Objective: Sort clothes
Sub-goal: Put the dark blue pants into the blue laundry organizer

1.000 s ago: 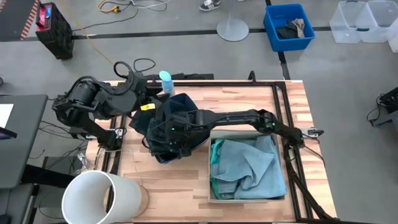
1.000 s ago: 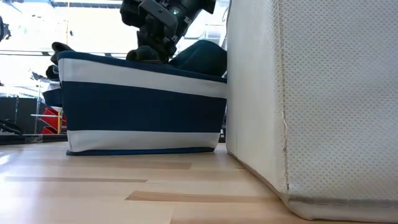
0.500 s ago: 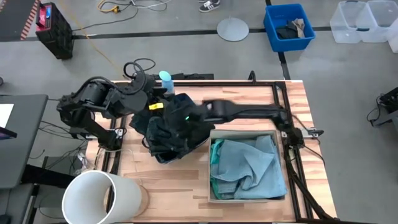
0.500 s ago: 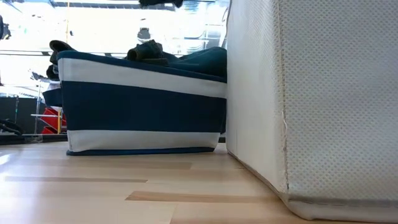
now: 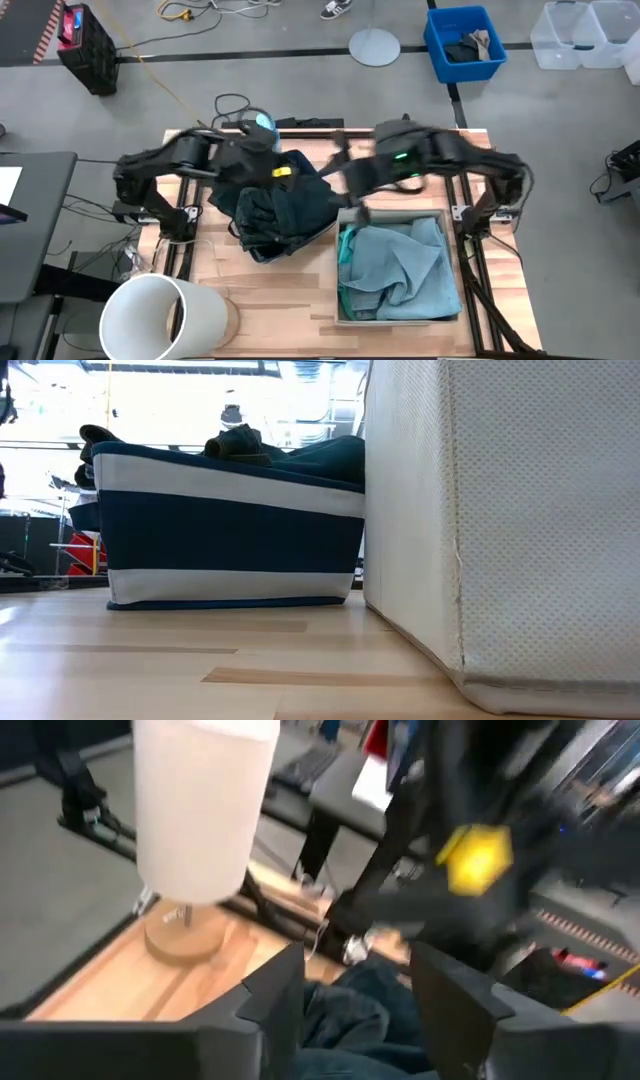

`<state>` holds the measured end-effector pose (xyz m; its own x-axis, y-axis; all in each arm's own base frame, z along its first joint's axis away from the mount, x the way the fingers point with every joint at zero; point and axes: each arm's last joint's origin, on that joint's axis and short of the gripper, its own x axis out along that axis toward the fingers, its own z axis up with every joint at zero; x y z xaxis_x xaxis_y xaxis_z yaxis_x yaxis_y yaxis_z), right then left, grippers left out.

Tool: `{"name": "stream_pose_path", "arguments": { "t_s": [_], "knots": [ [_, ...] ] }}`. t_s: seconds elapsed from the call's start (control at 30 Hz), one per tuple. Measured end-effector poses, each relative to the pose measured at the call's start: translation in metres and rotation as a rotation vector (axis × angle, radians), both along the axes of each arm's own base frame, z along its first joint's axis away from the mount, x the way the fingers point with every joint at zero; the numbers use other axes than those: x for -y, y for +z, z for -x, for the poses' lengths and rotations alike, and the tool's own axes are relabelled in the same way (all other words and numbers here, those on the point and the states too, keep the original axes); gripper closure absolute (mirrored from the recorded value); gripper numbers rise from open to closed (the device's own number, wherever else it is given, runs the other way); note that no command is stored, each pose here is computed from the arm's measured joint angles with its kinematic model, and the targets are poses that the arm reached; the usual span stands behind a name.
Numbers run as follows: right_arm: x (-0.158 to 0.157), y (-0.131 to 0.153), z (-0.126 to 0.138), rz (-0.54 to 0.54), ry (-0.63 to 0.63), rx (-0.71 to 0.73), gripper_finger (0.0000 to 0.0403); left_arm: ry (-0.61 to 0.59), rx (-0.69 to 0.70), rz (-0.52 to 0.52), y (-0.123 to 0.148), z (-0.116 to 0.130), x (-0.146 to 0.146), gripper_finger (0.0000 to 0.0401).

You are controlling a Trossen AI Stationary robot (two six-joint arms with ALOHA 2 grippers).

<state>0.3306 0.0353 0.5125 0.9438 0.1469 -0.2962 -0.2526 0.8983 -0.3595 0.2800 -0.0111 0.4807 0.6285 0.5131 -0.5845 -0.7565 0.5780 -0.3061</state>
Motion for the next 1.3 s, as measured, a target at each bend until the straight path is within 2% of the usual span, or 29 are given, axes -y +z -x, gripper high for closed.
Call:
{"name": "stream_pose_path", "arguments": {
  "t_s": [0.2,0.27,0.47,0.57,0.87,1.03,1.3],
  "knots": [
    [0.001,0.036,0.063,0.006,-0.068,0.098,0.0274,0.027,-0.248,0.131,-0.042,-0.029,-0.011,0.0292],
    [0.003,0.042,0.076,0.002,-0.087,0.112,0.0294,0.041,-0.348,0.17,-0.058,-0.039,-0.015,0.031],
    [0.002,0.055,0.11,-0.048,-0.082,0.156,0.033,0.042,-0.478,0.241,-0.096,-0.074,-0.029,0.0371],
    [-0.001,0.059,0.12,-0.056,-0.061,0.168,0.0334,0.033,-0.541,0.259,-0.116,-0.089,-0.034,0.0396],
    [-0.01,0.061,0.135,-0.049,-0.06,0.167,0.0335,0.032,-0.665,0.318,-0.161,-0.118,-0.042,0.04],
    [-0.015,0.058,0.136,-0.04,-0.049,0.142,0.0335,0.017,-0.547,0.309,-0.153,-0.124,-0.042,0.04],
    [-0.016,0.057,0.137,-0.04,-0.042,0.124,0.0335,0.003,-0.377,0.16,-0.115,-0.112,-0.036,0.0401]
  ]
}}
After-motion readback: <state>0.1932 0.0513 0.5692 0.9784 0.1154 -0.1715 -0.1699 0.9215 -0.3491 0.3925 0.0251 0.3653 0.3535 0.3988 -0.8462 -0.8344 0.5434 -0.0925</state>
